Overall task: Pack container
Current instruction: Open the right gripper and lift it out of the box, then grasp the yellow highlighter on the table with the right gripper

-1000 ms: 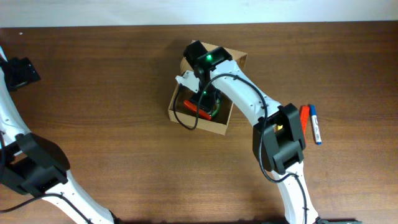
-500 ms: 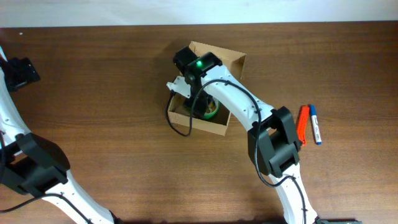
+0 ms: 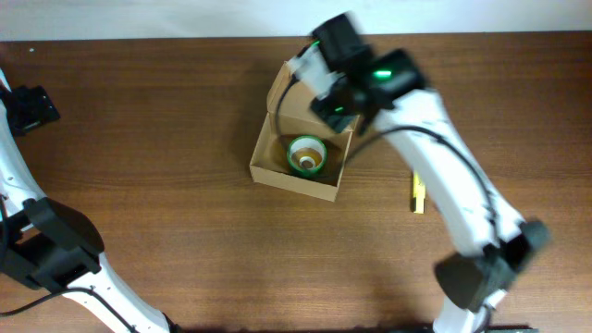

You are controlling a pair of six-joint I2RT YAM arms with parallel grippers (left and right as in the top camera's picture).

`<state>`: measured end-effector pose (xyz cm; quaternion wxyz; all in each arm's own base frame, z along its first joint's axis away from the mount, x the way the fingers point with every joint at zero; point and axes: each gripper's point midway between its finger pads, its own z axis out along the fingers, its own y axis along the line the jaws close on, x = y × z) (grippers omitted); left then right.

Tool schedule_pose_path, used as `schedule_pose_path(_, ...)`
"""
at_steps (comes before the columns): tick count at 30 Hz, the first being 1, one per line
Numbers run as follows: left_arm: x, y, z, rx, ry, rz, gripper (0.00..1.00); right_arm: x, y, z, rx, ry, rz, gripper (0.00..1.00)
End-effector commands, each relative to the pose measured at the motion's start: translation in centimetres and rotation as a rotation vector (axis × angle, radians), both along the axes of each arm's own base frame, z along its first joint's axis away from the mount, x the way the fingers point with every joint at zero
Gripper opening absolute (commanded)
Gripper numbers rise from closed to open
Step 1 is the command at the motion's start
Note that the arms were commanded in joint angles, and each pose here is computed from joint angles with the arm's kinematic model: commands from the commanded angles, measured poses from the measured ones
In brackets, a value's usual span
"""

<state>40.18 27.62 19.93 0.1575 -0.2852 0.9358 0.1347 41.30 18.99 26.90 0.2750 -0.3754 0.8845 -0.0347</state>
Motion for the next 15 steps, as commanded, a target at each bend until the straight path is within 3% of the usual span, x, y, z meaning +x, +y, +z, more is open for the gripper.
schedule_pose_path(1,-0.2,-0.1,0.6,0.006,-0.008,-0.012,1.0,-0.5,-6.3,6.6,0.073,-0.148,-0.203,0.56)
schedule_pose_path(3,-0.2,-0.1,0.6,0.006,-0.008,-0.012,1.0,-1.5,-12.2,9.1,0.144,-0.197,-0.379,0.61)
schedule_pose_path(5,-0.2,-0.1,0.6,0.006,-0.008,-0.012,1.0,-2.6,-15.5,8.6,0.182,-0.19,-0.456,0.66)
schedule_pose_path(9,-0.2,-0.1,0.6,0.006,-0.008,-0.012,1.0,-5.4,-22.3,-2.4,0.196,0.042,-0.77,0.66)
schedule_pose_path(15,-0.2,-0.1,0.6,0.006,-0.008,-0.012,1.0,-6.2,-20.8,-13.5,0.272,0.373,-0.873,0.59)
